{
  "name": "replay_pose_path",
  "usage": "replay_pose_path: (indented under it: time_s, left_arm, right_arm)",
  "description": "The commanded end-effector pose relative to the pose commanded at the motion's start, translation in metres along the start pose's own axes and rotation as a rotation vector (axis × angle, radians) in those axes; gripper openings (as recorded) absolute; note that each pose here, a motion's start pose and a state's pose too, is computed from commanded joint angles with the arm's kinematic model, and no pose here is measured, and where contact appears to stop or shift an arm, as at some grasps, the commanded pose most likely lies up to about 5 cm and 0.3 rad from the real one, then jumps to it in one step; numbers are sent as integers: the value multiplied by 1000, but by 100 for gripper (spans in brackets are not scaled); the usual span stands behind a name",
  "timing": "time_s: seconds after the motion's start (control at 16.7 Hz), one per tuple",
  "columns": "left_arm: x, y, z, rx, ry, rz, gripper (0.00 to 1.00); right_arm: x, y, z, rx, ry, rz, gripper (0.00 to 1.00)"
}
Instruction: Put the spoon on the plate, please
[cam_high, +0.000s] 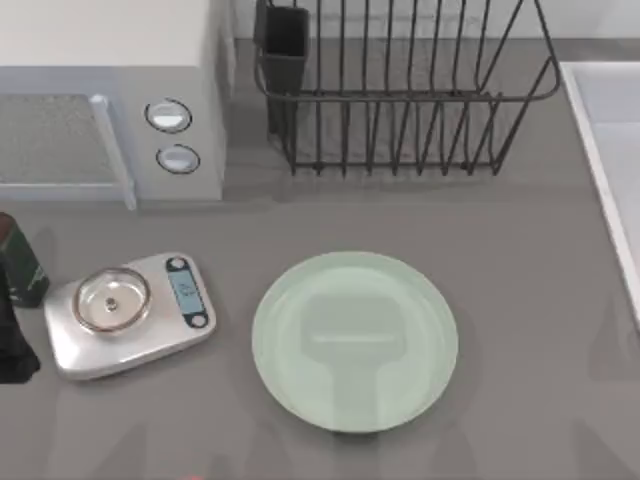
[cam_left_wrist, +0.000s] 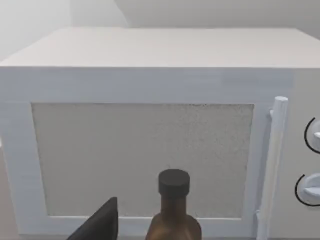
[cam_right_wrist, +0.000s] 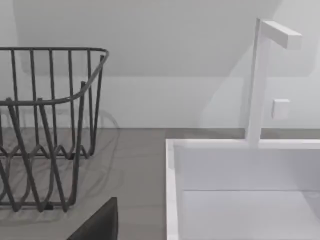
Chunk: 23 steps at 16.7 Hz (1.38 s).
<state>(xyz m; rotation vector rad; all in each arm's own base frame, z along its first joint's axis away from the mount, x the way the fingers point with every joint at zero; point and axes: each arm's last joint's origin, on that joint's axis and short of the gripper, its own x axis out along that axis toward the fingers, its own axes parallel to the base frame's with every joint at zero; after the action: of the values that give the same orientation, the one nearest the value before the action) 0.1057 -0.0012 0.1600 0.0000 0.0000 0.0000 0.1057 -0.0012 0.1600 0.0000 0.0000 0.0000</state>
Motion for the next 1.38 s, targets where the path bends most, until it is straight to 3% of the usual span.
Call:
replay_pose_path:
  time_s: [0.18,0.36,0.54,0.72,0.84,1.02,1.2,1.38]
  left_arm:
    - [0,0,0,0,0,0,100]
    - [0,0,0,0,0,0,100]
    - [0,0,0,0,0,0,100]
    - [0,0,0,0,0,0,100]
    - [0,0,0,0,0,0,100]
    - [0,0,0,0,0,0,100]
    - [0,0,0,0,0,0,100]
    - [0,0,0,0,0,0,100]
  right_arm:
    - [0,-1,1,-11,12,-5,100]
    - [2,-4,10,-105,115,-36,100]
    - [9,-12,22,-280,318,-56,100]
    - [23,-23,31,-507,609,-4,100]
    - [34,-33,33,-650,822,95,100]
    - [52,-51,33,-794,1098,312,100]
    - [68,-70,33,-851,1274,544,100]
    - [82,-88,33,-876,1355,749,100]
